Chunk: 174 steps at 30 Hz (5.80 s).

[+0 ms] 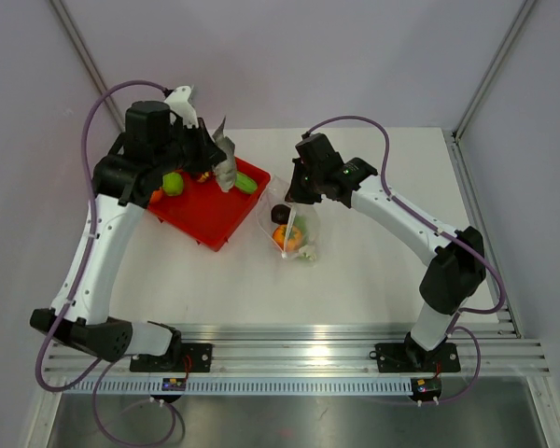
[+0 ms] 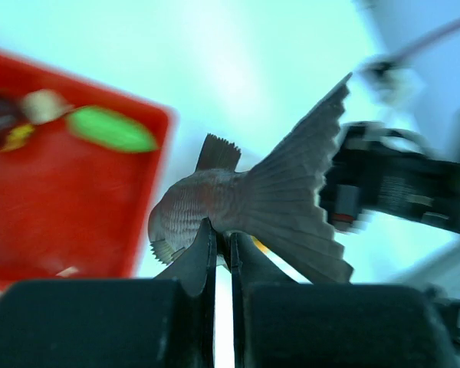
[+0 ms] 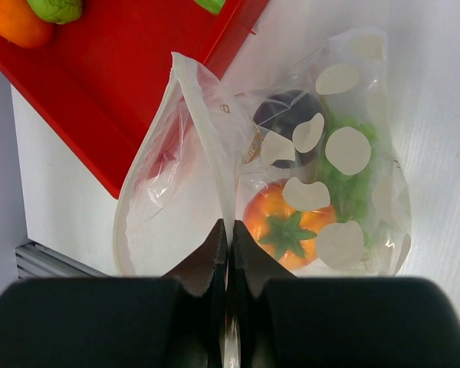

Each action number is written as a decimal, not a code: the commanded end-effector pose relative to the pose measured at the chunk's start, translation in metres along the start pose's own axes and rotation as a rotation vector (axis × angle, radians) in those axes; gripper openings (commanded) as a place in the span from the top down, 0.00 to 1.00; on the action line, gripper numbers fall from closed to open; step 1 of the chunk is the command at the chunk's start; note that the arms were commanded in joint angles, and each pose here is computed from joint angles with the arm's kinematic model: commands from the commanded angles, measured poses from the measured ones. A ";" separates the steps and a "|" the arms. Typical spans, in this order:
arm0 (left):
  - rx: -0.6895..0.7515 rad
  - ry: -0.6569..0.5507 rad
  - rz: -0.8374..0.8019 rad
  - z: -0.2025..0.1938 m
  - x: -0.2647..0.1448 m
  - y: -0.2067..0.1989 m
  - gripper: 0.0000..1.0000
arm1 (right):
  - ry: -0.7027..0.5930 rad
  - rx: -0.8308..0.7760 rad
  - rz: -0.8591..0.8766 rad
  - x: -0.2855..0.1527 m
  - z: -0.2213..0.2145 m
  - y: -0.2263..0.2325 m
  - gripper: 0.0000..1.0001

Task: Place the food in the zip-top bag and seal the zipper
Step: Place the fake fish in the zipper food storage bag, then adjust the zipper food storage bag at the center of the board.

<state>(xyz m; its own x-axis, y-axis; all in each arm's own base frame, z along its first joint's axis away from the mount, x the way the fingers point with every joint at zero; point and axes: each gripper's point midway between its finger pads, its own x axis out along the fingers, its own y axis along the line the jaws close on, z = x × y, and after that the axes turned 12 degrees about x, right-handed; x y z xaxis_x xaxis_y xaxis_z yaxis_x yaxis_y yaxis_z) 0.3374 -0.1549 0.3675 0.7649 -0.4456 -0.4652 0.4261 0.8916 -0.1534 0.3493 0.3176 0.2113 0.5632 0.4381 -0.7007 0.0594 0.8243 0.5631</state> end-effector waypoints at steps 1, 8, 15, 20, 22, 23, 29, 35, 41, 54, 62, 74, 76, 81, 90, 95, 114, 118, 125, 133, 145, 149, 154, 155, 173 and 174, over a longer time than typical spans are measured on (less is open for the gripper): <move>-0.099 -0.124 -0.340 0.030 -0.035 -0.067 1.00 | -0.072 0.008 0.054 -0.024 0.017 0.017 0.89; -0.143 -0.151 -0.608 0.016 -0.036 -0.106 1.00 | -0.064 0.016 0.070 -0.026 0.016 0.022 0.89; -0.234 -0.150 -0.598 -0.012 -0.005 -0.100 1.00 | -0.060 0.030 0.105 -0.035 0.016 0.029 0.89; -0.257 -0.136 -0.581 -0.027 0.013 -0.096 1.00 | -0.037 0.055 0.175 -0.046 0.014 0.043 0.89; -0.271 -0.127 -0.580 -0.033 0.019 -0.097 1.00 | -0.029 0.060 0.198 -0.048 0.013 0.048 0.89; -0.270 -0.126 -0.581 -0.034 0.021 -0.098 1.00 | -0.027 0.068 0.205 -0.050 0.012 0.049 0.89; -0.278 -0.101 -0.560 -0.045 0.041 -0.098 1.00 | -0.006 0.090 0.244 -0.051 0.009 0.057 0.89; -0.289 -0.072 -0.529 -0.058 0.062 -0.092 1.00 | -0.008 0.097 0.262 -0.057 0.010 0.060 0.89; -0.322 -0.022 -0.528 -0.082 0.084 -0.094 1.00 | -0.017 0.100 0.271 -0.061 0.012 0.062 0.89; -0.509 -0.067 -0.390 -0.092 0.102 -0.077 1.00 | -0.028 0.155 0.274 -0.053 0.011 0.059 0.89; -0.605 -0.031 -0.352 -0.122 0.105 -0.093 1.00 | -0.040 0.168 0.273 -0.051 0.013 0.060 0.89; -0.395 -0.027 -0.348 -0.117 0.065 -0.102 0.15 | -0.059 0.171 0.251 -0.051 0.014 0.052 0.89; -0.354 -0.023 -0.346 -0.115 0.055 -0.102 0.24 | -0.056 0.174 0.251 -0.051 0.013 0.052 0.89; -0.196 -0.109 -0.358 -0.084 0.013 -0.102 0.42 | -0.053 0.177 0.253 -0.049 0.013 0.052 0.89; -0.168 0.019 -0.034 -0.126 0.020 -0.042 0.47 | -0.065 0.175 0.254 -0.056 0.014 0.051 0.89; -0.204 0.112 0.013 -0.157 0.038 -0.035 0.37 | -0.066 0.168 0.239 -0.059 0.013 0.046 0.89; -0.162 -0.061 -0.214 -0.117 0.018 -0.071 0.44 | -0.057 0.086 0.131 -0.053 0.008 0.023 0.89; -0.122 -0.069 -0.052 -0.110 0.007 -0.043 0.45 | -0.059 0.086 0.131 -0.052 0.008 0.023 0.89; -0.141 0.092 0.033 -0.155 0.030 -0.028 0.21 | -0.056 0.083 0.135 -0.051 0.008 0.025 0.89; -0.183 0.184 -0.104 -0.180 0.059 -0.052 0.61 | -0.074 0.069 0.089 -0.053 0.011 0.016 0.84; -0.164 0.142 -0.145 -0.156 0.053 -0.061 1.00 | -0.102 -0.055 -0.097 -0.068 0.020 -0.016 0.67; -0.163 0.129 -0.161 -0.150 0.052 -0.064 1.00 | -0.068 -0.093 -0.104 -0.074 0.015 -0.015 0.55; -0.165 0.106 -0.156 -0.138 0.051 -0.064 1.00 | -0.048 -0.112 -0.107 -0.075 0.009 -0.017 0.81; -0.163 0.095 -0.157 -0.133 0.050 -0.065 1.00 | -0.052 -0.108 -0.096 -0.077 0.009 -0.015 0.90; -0.076 0.102 -0.183 -0.103 0.065 -0.071 0.99 | -0.203 -0.067 -0.064 -0.103 0.032 -0.013 1.00; -0.074 0.110 -0.171 -0.106 0.069 -0.068 0.89 | -0.188 -0.065 -0.060 -0.096 0.028 -0.014 1.00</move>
<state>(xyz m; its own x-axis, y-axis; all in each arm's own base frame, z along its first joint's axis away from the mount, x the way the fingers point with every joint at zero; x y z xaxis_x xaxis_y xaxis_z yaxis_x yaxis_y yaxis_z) 0.3001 -0.2318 0.2587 0.6314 -0.5756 -0.5196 0.4902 0.8155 -0.3078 0.3107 0.2431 0.3032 0.7189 0.3206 -0.6167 0.0378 0.8679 0.4952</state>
